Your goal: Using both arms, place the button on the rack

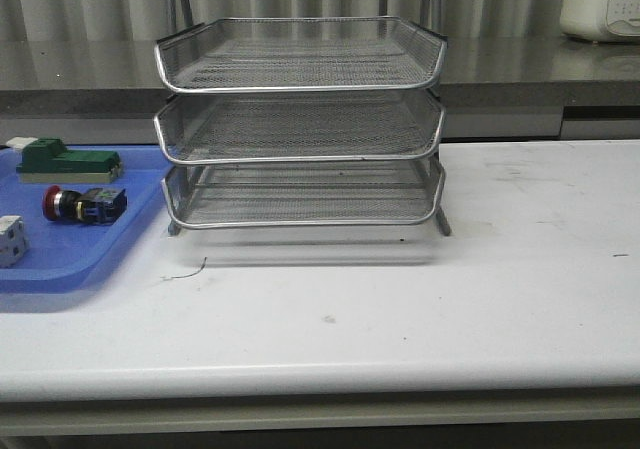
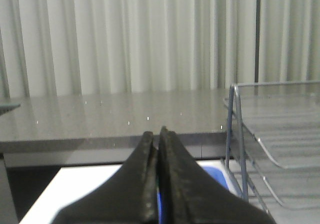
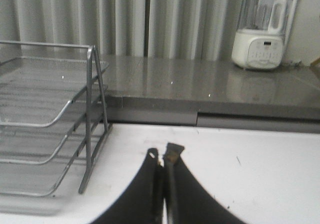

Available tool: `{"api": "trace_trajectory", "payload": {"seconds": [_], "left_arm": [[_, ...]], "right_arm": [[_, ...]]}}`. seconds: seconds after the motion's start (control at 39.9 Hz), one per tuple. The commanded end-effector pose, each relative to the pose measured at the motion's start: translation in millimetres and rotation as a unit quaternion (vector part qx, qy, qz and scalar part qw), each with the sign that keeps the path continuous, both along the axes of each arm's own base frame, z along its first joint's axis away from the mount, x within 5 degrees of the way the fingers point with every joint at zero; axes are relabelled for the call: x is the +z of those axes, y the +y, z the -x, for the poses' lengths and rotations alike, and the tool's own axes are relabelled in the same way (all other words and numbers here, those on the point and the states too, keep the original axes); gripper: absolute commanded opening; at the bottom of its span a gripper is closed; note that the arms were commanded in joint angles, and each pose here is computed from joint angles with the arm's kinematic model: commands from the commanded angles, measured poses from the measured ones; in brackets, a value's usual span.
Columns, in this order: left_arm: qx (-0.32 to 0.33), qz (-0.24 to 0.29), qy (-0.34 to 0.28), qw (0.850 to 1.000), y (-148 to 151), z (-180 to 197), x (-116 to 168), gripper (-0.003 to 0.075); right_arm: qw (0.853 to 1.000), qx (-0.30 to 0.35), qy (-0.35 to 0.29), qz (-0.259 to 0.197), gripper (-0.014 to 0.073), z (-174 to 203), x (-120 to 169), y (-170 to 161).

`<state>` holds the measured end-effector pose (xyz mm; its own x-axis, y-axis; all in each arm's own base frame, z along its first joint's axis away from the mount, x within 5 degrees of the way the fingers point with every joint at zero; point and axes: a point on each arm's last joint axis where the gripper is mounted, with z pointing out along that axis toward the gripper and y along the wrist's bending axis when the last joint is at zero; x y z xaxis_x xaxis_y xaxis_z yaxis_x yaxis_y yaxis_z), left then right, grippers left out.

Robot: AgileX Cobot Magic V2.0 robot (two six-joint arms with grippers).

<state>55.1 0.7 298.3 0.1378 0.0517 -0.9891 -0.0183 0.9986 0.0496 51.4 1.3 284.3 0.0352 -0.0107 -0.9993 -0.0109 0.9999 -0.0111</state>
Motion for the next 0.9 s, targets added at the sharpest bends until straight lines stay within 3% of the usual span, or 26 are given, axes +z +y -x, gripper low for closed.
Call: {"api": "trace_trajectory", "payload": {"seconds": [0.0,0.2,0.43,0.5,0.6,0.78,0.88], "left_arm": [[0.001,-0.001,0.034,0.999,0.3,-16.6,23.0,-0.0019],[0.002,-0.009,0.125,0.992,0.8,-52.4,22.4,-0.0019],[0.002,-0.009,0.134,0.991,0.9,-57.2,21.3,-0.0016],[0.002,-0.009,0.134,0.991,0.9,-57.2,21.3,0.0020],[0.002,-0.009,0.135,0.991,0.9,-57.2,21.1,0.0183],[0.002,-0.009,0.135,0.991,0.9,-57.2,21.1,0.0582],[0.002,-0.009,0.135,0.991,0.9,-57.2,21.1,0.0657]], "right_arm": [[1.000,-0.001,0.019,-0.005,-0.0060,-14.6,24.5,-0.1],[0.995,0.005,0.101,-0.023,-0.0060,-47.6,29.0,0.7],[0.993,0.004,0.120,-0.023,-0.0054,-56.2,25.7,0.6],[0.993,0.004,0.116,-0.023,-0.0005,-56.4,26.3,0.5],[0.993,0.003,0.113,-0.023,0.0174,-56.5,27.0,0.4],[0.994,0.002,0.107,-0.024,0.0533,-57.4,28.0,0.2],[0.993,0.004,0.109,-0.040,0.0591,-62.2,27.5,0.7]]}}
